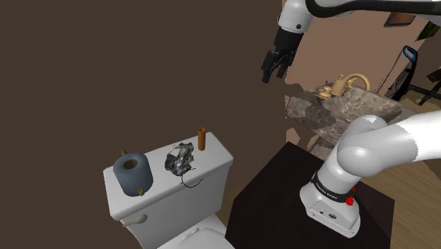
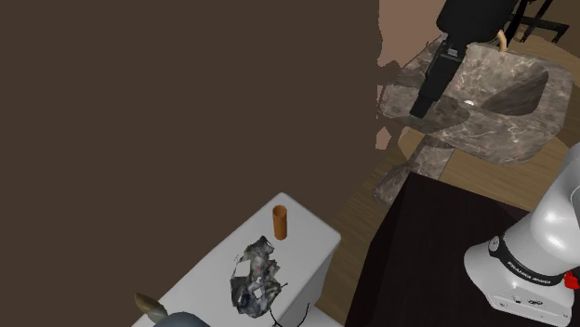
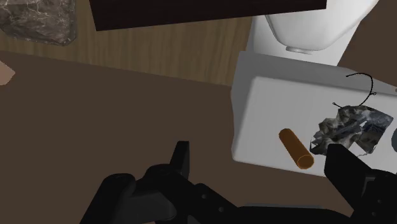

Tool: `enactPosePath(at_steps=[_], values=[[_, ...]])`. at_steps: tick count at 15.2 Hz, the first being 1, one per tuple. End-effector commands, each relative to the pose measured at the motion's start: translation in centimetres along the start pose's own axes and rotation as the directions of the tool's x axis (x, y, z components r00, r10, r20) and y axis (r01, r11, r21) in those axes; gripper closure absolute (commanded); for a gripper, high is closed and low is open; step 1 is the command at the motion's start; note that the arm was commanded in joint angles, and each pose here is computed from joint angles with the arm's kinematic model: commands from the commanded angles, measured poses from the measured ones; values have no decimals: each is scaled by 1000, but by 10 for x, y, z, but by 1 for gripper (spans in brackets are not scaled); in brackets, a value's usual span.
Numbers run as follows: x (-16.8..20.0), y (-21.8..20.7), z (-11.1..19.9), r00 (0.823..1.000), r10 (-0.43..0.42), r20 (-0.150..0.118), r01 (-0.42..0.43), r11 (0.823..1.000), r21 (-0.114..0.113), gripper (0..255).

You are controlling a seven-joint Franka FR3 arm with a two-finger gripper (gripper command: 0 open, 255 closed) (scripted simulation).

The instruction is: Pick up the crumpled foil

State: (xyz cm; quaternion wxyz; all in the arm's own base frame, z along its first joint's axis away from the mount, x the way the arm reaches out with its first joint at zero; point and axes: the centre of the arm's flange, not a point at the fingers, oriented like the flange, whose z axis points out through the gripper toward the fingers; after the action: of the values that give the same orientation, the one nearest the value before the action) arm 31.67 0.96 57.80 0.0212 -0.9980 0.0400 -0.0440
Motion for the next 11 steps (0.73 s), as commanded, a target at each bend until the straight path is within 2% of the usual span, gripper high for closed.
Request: enactPosePath(at_steps=[1, 11], values=[[0, 0, 0, 1000, 0, 0, 0, 1000, 0, 0], [56, -47, 106, 998, 39, 56, -45, 993, 112, 0]])
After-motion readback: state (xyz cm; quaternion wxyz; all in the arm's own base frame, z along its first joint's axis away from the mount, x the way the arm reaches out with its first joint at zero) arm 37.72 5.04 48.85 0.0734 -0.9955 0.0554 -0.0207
